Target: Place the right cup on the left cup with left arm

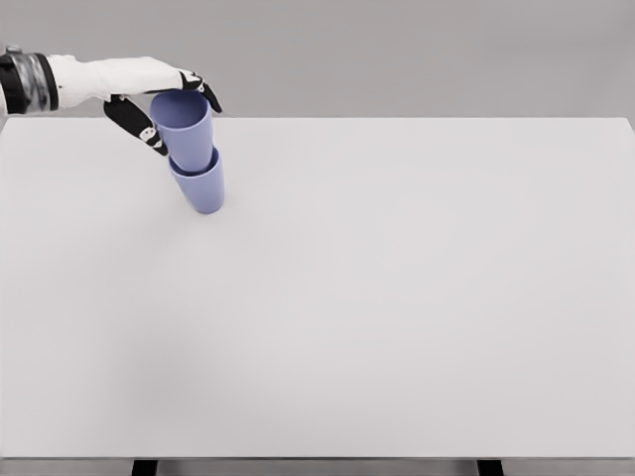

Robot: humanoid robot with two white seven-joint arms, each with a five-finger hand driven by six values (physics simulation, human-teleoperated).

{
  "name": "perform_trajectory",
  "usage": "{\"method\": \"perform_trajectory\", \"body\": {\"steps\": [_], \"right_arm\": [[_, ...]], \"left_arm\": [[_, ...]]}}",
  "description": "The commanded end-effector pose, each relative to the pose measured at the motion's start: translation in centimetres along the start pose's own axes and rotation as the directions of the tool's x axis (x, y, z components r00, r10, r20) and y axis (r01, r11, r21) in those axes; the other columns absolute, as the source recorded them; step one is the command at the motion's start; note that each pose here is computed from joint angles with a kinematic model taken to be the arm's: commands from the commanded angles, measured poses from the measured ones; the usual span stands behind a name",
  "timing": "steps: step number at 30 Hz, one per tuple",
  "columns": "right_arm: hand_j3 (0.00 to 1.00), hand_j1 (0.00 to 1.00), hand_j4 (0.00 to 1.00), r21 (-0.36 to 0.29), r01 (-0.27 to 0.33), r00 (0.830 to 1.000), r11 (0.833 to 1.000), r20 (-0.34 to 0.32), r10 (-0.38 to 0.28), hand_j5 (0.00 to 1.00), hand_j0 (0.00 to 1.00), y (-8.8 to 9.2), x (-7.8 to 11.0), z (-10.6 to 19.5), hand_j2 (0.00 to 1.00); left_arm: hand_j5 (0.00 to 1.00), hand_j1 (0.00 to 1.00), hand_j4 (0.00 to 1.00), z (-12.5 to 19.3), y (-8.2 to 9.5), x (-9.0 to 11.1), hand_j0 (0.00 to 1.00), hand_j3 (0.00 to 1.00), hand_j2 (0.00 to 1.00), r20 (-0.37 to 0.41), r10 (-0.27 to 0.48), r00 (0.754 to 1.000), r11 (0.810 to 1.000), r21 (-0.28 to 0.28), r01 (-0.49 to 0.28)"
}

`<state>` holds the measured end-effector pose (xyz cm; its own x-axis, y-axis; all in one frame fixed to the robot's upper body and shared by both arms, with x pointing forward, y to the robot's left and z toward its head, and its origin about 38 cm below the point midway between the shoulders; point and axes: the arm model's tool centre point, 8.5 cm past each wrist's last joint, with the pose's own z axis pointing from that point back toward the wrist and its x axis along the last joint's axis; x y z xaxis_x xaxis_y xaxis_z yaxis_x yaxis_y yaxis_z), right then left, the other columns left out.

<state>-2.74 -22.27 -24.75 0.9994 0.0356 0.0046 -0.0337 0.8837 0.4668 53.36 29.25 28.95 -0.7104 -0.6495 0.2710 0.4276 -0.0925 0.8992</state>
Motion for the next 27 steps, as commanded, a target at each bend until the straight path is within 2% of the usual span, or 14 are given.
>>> {"method": "perform_trajectory", "body": {"steps": [1, 2, 7, 11, 14, 24, 27], "right_arm": [[1.0, 1.0, 1.0, 0.001, -0.001, 1.0, 1.0, 0.0, 0.001, 1.0, 1.0, 0.0, 0.0, 0.0, 1.0], [1.0, 1.0, 1.0, 0.001, -0.001, 1.0, 1.0, 0.0, 0.001, 1.0, 1.0, 0.0, 0.0, 0.0, 1.0], [1.0, 1.0, 1.0, 0.001, -0.001, 1.0, 1.0, 0.0, 0.001, 1.0, 1.0, 0.0, 0.0, 0.0, 1.0], [1.0, 1.0, 1.0, 0.001, -0.001, 1.0, 1.0, 0.0, 0.001, 1.0, 1.0, 0.0, 0.0, 0.0, 1.0], [1.0, 1.0, 1.0, 0.001, -0.001, 1.0, 1.0, 0.0, 0.001, 1.0, 1.0, 0.0, 0.0, 0.0, 1.0], [1.0, 1.0, 1.0, 0.001, -0.002, 1.0, 1.0, -0.001, 0.002, 1.0, 1.0, 0.0, 0.0, 0.0, 1.0], [1.0, 1.0, 1.0, 0.001, -0.001, 1.0, 1.0, 0.0, 0.001, 1.0, 1.0, 0.0, 0.0, 0.0, 1.0]], "left_arm": [[0.74, 0.74, 0.74, 0.1, 0.1, -0.1, 0.74, 0.74, 0.74, -0.004, 0.002, 1.0, 1.0, 0.002, -0.002], [0.77, 0.77, 0.77, 0.0, 0.1, 0.0, 0.77, 0.77, 0.77, -0.002, 0.001, 1.0, 1.0, 0.002, -0.001], [0.79, 0.79, 0.79, 0.0, 0.1, 0.0, 0.79, 0.79, 0.79, -0.001, 0.001, 1.0, 1.0, 0.002, -0.001], [0.89, 0.89, 0.89, 0.0, 0.1, 0.0, 0.89, 0.89, 0.89, -0.002, 0.002, 1.0, 1.0, 0.002, -0.002], [0.93, 0.93, 0.93, 0.0, 0.0, 0.0, 0.93, 0.93, 0.93, -0.005, -0.002, 1.0, 1.0, -0.001, 0.002], [0.96, 0.96, 0.96, 0.0, -0.1, -0.1, 0.96, 0.96, 0.96, -0.008, -0.006, 1.0, 1.0, -0.006, 0.006], [1.0, 1.0, 1.0, 0.4, 0.8, 1.2, 1.0, 1.0, 1.0, 0.03, -0.03, 0.999, 0.999, 0.016, 0.03]]}}
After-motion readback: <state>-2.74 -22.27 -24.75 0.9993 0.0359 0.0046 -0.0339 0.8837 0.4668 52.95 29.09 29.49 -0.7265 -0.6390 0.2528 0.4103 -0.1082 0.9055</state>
